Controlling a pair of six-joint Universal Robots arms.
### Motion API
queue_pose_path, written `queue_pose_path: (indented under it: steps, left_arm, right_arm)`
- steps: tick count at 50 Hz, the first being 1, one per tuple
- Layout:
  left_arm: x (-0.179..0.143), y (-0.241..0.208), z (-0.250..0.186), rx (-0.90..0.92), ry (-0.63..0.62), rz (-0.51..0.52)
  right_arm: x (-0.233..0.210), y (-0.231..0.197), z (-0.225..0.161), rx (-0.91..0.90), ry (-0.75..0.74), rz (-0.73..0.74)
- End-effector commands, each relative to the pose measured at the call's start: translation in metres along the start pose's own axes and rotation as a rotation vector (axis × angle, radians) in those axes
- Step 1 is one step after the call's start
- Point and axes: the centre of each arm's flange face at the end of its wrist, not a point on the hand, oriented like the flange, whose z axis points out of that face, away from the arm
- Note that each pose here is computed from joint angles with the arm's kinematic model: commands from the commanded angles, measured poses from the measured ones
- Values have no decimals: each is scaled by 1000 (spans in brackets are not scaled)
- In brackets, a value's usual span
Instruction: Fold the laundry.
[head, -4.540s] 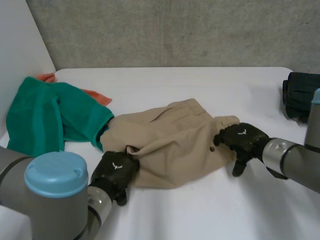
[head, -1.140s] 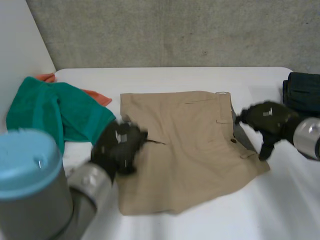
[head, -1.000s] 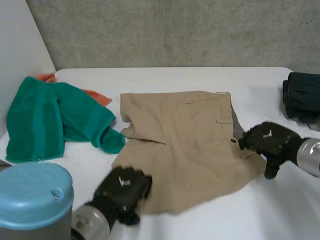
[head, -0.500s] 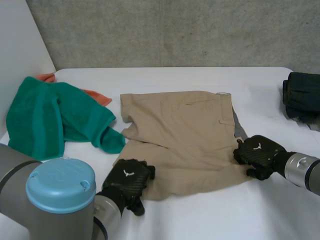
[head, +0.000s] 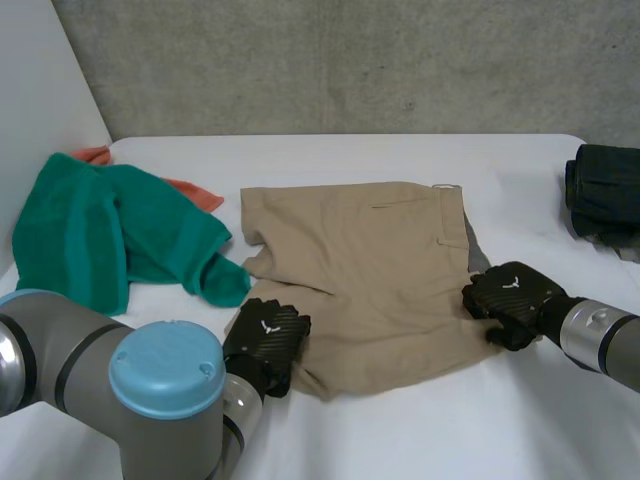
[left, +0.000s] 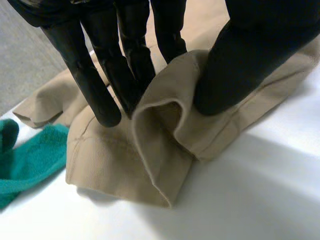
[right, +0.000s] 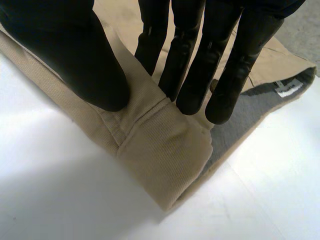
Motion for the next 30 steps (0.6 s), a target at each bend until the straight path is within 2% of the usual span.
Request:
queue_pose_path:
  steps: [1,7,12,17,23,30]
  left_arm:
    - [-15,-35,-30,108,-26,-12]
    - [-22,-37,-57,38,-3,-2]
    - [-25,-25,-83,-176,72,23]
    - [-22,-20,-102,-317,152,39]
    - [-24,-36,-88,-216,139,19]
    - [-42,-74,-28,95,-3,-27]
  right_arm:
    - [9,-14,-20,-43,69,-14]
    - [5,-37,-51,-110,44,-1]
    - [-9,-43,-72,-191,-40,-33]
    - [-16,-43,-87,-293,-104,-102]
    - [-7,-46,-82,-297,-52,-155]
    - [16,-48,-40,-181,79,-115]
